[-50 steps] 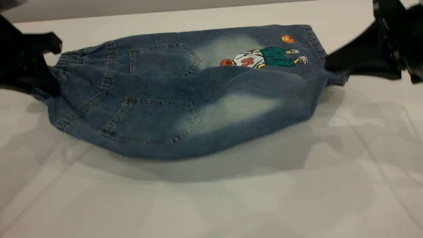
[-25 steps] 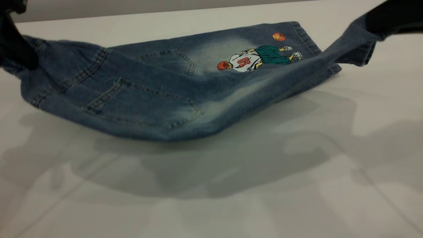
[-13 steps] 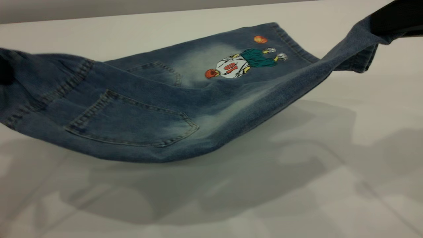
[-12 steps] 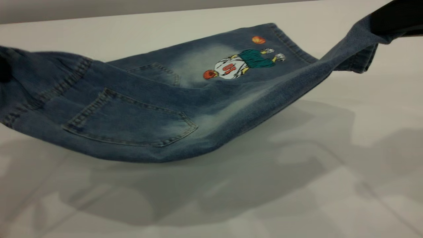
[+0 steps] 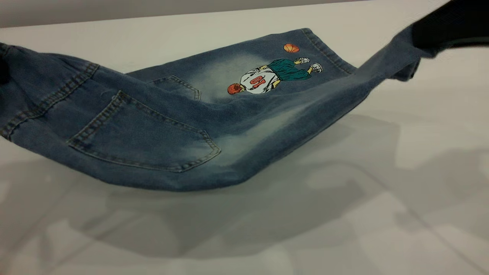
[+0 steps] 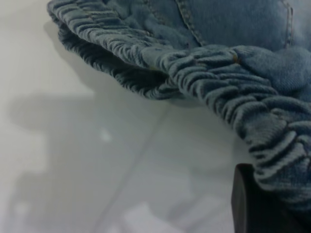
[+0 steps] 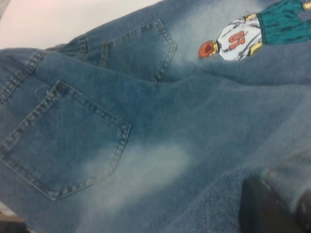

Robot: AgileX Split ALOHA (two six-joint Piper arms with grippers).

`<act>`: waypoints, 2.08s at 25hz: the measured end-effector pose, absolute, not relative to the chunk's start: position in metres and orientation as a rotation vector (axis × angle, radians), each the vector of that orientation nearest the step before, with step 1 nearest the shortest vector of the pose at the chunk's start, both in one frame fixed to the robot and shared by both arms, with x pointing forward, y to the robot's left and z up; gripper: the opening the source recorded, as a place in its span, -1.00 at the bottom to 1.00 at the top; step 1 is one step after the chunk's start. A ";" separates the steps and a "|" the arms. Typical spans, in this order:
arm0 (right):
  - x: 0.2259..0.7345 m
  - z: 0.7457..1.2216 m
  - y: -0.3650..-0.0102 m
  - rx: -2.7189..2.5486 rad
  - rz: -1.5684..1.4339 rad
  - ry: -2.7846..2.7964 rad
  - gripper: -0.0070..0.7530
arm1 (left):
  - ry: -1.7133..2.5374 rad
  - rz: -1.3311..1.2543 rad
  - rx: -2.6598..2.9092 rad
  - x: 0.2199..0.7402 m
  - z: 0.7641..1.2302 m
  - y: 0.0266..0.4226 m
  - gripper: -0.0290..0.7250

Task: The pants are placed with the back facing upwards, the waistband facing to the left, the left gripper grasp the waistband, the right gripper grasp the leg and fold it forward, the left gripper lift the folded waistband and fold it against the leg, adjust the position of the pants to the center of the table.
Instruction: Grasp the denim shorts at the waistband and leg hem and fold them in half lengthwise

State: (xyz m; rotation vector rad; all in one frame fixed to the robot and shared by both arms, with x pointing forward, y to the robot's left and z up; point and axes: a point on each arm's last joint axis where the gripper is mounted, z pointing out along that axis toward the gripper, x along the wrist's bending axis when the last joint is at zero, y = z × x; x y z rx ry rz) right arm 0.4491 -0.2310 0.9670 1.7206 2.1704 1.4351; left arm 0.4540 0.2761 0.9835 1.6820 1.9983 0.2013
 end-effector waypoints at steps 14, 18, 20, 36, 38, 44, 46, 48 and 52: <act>0.505 0.952 -0.227 1.757 1.378 2.224 -0.94 | 2.019 0.208 1.639 0.457 0.983 0.277 -0.53; 0.521 0.945 -0.226 1.771 1.371 2.232 -0.94 | 2.050 0.191 1.656 0.463 0.972 0.278 -0.53; 0.527 0.944 -0.226 1.766 1.370 2.234 -0.94 | 2.061 0.190 1.658 0.471 0.968 0.278 -0.53; 0.586 0.924 -0.222 1.766 1.364 2.227 -0.94 | 2.072 0.116 1.762 0.558 0.958 0.274 -0.53; 0.594 0.919 -0.221 1.768 1.361 2.229 -0.94 | 2.070 0.120 1.775 0.568 0.954 0.274 -0.53; 0.620 0.906 -0.220 1.754 1.361 2.228 -0.94 | 2.065 0.131 1.781 0.595 0.946 0.273 -0.53; 0.626 0.904 -0.220 1.750 1.356 2.220 -0.94 | 2.059 0.137 1.776 0.602 0.946 0.273 -0.53; 0.633 0.902 -0.221 1.741 1.336 2.211 -0.94 | 2.052 0.146 1.771 0.607 0.947 0.273 -0.53; 0.640 0.895 -0.222 1.742 1.313 2.209 -0.94 | 2.048 0.167 1.760 0.612 0.944 0.274 -0.53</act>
